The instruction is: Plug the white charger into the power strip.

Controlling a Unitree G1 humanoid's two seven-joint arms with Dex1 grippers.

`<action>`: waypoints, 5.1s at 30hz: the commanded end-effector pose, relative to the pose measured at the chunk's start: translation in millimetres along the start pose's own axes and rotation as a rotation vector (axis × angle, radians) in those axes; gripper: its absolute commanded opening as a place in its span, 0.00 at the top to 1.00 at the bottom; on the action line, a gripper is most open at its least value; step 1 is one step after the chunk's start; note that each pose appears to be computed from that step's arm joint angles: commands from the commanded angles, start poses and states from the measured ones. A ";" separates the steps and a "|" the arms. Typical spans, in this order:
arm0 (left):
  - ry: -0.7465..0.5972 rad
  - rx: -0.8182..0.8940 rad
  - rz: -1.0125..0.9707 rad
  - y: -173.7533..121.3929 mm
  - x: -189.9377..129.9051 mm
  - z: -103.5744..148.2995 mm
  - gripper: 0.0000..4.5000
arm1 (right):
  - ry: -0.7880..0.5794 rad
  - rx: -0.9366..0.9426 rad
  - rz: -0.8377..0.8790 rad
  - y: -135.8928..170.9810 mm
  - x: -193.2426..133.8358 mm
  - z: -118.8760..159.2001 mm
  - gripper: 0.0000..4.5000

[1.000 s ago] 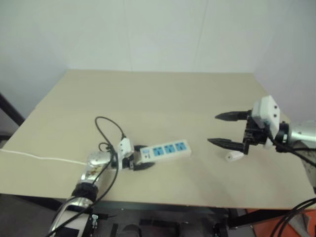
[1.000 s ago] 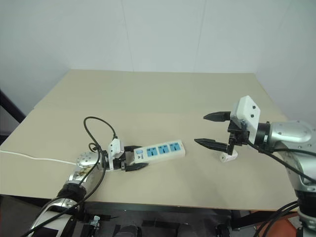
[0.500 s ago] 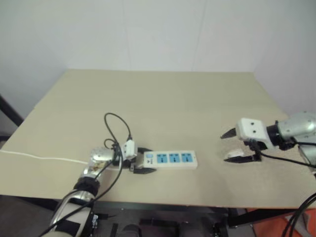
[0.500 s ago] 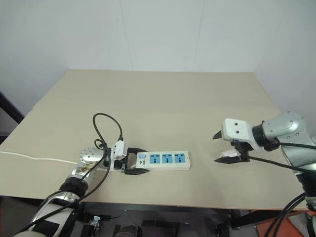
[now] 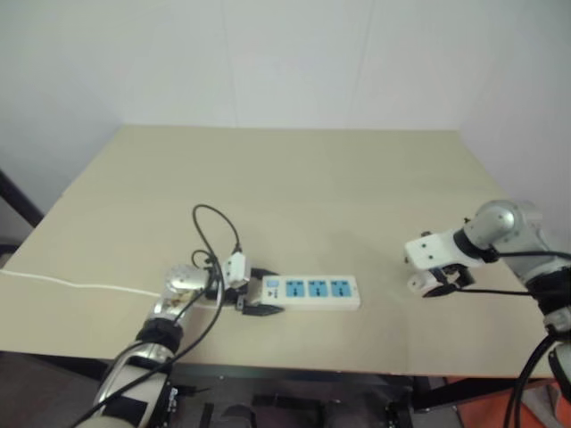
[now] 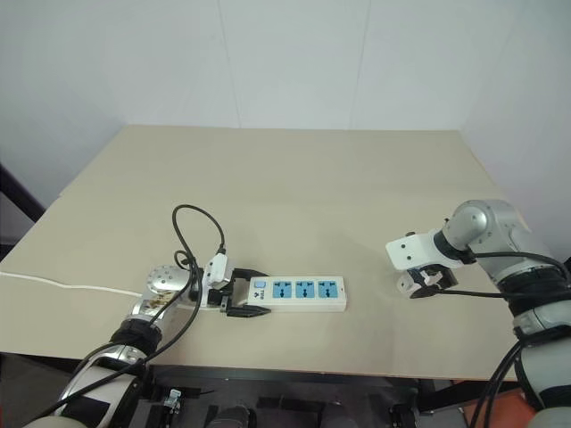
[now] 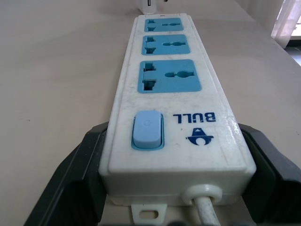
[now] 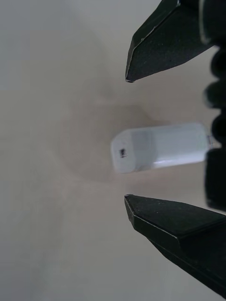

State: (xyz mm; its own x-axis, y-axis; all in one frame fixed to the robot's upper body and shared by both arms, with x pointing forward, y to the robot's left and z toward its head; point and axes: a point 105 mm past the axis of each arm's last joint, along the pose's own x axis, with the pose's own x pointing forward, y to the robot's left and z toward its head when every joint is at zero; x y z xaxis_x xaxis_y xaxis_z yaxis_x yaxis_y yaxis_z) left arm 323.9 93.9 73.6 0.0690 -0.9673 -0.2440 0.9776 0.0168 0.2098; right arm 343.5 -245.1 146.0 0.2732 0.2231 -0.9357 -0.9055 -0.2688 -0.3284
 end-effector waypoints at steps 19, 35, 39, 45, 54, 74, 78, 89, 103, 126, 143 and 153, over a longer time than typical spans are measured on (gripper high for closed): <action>0.057 -0.070 -0.025 -15.1 3.6 -19.2 0.26 | -0.055 -0.058 -0.044 -13.4 4.9 17.3 0.75; 0.058 -0.080 -0.081 -18.4 13.1 -18.5 0.26 | -1.356 0.471 -0.428 -46.2 -31.8 173.5 0.75; 0.057 -0.079 -0.091 -20.9 13.3 -19.3 0.26 | -1.379 0.467 -0.393 -36.9 -1.8 187.3 0.75; 0.060 -0.066 -0.114 -22.5 12.4 -19.0 0.26 | -1.405 0.481 -0.337 -31.5 14.5 194.1 0.75; 0.059 -0.069 -0.118 -23.8 14.1 -20.9 0.26 | -1.360 0.494 -0.272 -22.7 37.1 192.5 0.75; 0.062 -0.071 -0.111 -22.9 12.6 -21.7 0.26 | -1.201 0.510 -0.249 -9.8 75.5 165.1 0.75; 0.066 -0.073 -0.107 -22.7 10.9 -22.4 0.26 | -1.159 0.506 -0.196 0.7 80.8 157.3 0.75; 0.074 -0.078 -0.089 -21.6 8.4 -24.5 0.26 | -1.008 0.578 -0.129 15.9 100.6 123.0 0.75; 0.081 -0.080 -0.071 -20.2 4.4 -25.4 0.26 | -0.964 0.501 -0.029 14.4 108.4 140.7 0.75; -0.074 0.006 0.023 6.8 -39.1 51.1 0.01 | -0.948 0.427 -0.185 -1.2 86.1 147.8 0.00; 0.059 -0.074 0.196 -25.6 -149.3 98.1 0.01 | -0.884 0.493 -0.475 16.0 -76.9 57.2 0.00; 0.043 -0.097 0.229 -29.1 -146.1 100.5 0.01 | -0.841 0.483 -0.449 24.8 -74.7 56.2 0.00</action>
State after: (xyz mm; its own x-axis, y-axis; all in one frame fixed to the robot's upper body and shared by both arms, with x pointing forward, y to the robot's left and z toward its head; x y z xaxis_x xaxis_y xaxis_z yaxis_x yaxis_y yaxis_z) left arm 267.8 210.7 188.0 0.2944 -0.9214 -0.2538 0.9540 0.2674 0.1358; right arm 286.0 -216.6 201.2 0.4637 0.8305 -0.3086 -0.8742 0.3722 -0.3119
